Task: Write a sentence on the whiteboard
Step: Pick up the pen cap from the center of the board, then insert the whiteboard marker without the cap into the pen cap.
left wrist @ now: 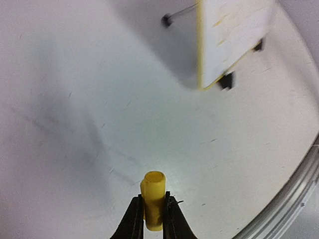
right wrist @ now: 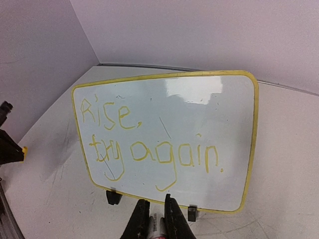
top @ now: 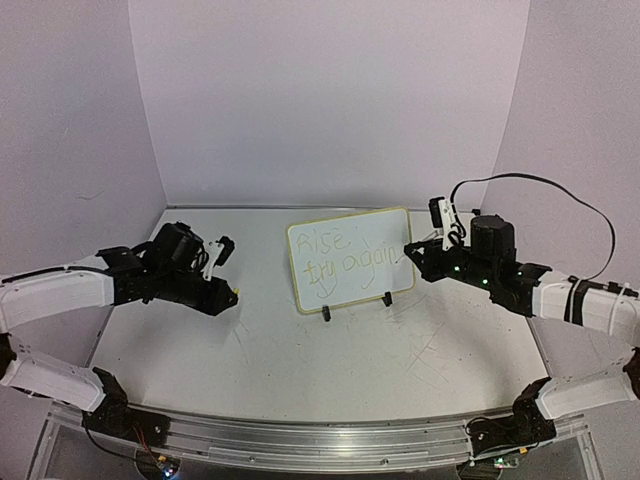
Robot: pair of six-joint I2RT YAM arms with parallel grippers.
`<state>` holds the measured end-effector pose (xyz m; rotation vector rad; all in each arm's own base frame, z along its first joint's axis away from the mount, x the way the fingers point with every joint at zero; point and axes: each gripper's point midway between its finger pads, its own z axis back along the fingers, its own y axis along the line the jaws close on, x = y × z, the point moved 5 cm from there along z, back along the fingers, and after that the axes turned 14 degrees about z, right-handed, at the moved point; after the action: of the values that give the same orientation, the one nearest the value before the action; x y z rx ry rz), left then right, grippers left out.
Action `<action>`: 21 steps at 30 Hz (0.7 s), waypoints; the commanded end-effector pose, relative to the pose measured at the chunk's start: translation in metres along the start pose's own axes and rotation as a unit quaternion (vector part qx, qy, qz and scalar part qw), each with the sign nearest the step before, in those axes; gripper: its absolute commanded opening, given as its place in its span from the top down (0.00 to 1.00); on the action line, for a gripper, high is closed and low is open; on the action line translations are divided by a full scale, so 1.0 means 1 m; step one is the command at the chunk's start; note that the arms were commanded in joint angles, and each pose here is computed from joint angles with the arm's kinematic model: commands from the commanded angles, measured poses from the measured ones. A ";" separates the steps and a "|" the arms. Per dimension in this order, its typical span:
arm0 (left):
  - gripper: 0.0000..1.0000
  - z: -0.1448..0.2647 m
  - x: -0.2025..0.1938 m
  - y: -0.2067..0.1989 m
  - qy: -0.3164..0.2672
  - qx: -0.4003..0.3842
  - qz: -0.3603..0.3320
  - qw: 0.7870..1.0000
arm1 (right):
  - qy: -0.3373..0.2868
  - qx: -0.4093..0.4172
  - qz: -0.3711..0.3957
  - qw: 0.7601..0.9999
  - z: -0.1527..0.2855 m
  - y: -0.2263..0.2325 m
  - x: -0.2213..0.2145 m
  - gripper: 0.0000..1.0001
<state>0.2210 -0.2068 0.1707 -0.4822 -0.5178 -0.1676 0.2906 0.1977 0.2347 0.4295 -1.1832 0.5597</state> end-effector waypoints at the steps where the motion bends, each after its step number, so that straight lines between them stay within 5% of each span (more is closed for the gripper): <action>1: 0.97 0.030 0.014 -0.065 -0.090 -0.167 -0.123 0.974 | -0.035 0.083 0.008 0.996 -0.003 0.024 0.032 1.00; 14: 1.00 0.013 0.007 -0.122 -0.124 -0.261 -0.323 0.901 | -0.013 0.256 0.074 0.964 -0.027 0.153 0.055 1.00; 21: 1.00 0.009 -0.003 -0.127 -0.110 -0.272 -0.335 0.895 | -0.012 0.274 0.089 0.957 -0.033 0.183 0.058 1.00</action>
<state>0.1839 -0.3047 0.2161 -0.8216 -0.7992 -0.8849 0.2233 0.3590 0.2624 0.7861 -1.0369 1.0268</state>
